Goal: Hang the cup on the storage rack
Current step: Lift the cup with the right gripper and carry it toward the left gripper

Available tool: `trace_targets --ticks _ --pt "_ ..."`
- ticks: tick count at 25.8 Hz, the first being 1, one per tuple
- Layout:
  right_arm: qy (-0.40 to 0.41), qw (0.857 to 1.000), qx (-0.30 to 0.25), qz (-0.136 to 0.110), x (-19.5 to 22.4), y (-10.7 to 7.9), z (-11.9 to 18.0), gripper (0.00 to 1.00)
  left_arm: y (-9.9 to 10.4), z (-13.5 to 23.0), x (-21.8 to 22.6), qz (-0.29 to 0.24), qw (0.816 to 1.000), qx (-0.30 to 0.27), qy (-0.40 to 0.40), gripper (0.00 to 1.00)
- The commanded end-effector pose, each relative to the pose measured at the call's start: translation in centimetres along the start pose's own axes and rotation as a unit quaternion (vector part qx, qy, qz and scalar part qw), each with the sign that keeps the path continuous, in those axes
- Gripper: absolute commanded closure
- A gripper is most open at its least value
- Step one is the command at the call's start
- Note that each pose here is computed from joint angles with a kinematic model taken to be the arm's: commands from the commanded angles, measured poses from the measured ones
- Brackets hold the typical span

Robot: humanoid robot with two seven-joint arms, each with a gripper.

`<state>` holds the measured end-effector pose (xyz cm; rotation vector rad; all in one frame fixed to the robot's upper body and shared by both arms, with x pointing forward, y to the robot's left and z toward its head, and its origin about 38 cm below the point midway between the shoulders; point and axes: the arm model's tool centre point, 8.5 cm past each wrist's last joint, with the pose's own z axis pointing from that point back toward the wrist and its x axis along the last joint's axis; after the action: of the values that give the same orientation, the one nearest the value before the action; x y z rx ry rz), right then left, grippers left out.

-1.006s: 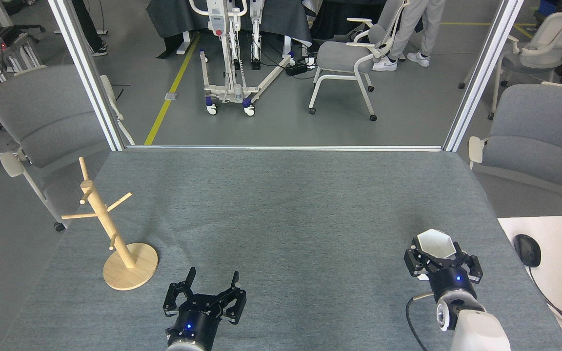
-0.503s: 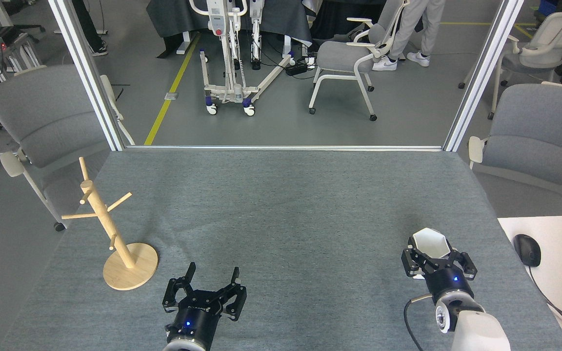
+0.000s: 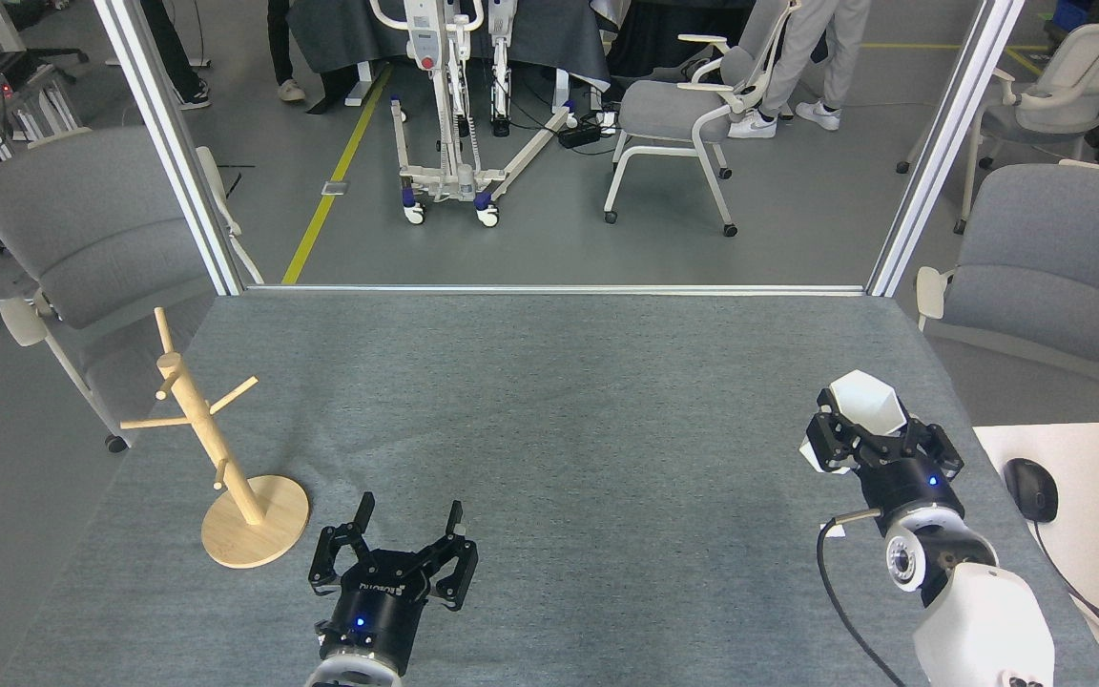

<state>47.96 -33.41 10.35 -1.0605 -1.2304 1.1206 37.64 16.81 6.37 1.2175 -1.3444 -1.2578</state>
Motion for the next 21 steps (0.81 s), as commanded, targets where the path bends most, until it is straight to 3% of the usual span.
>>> trace_targets --ticks 1,3,6,9,14,18,21 --pt "0.016 0.999 -0.011 -0.039 1.1 -4.1 0.3 0.73 0.8 0.1 -0.2 -0.005 1.0 0.014 -0.006 0.01" --pt "0.049 0.997 -0.018 -0.048 1.2 -4.4 1.0 0.73 0.8 0.3 0.1 -0.011 1.0 0.015 -0.016 0.01" --pt "0.059 0.997 -0.034 -0.043 4.0 -5.5 1.4 0.74 0.5 0.8 2.8 -0.043 0.993 0.011 -0.114 0.01" --pt "0.086 0.995 -0.034 -0.04 7.6 -5.3 2.1 0.74 0.1 1.3 4.8 -0.113 0.977 0.008 -0.181 0.01" --pt "0.123 0.99 -0.043 -0.048 13.6 -5.3 4.0 0.74 -0.1 1.3 11.6 -0.154 0.941 0.017 -0.301 0.01" --pt "0.122 0.99 -0.054 -0.046 17.6 -5.4 5.5 0.75 0.9 -0.8 14.6 -0.175 0.923 0.029 -0.34 0.01" --pt "0.122 0.991 -0.039 -0.036 19.6 -4.9 6.1 0.75 1.3 -2.8 15.7 -0.175 0.922 0.029 -0.344 0.01"
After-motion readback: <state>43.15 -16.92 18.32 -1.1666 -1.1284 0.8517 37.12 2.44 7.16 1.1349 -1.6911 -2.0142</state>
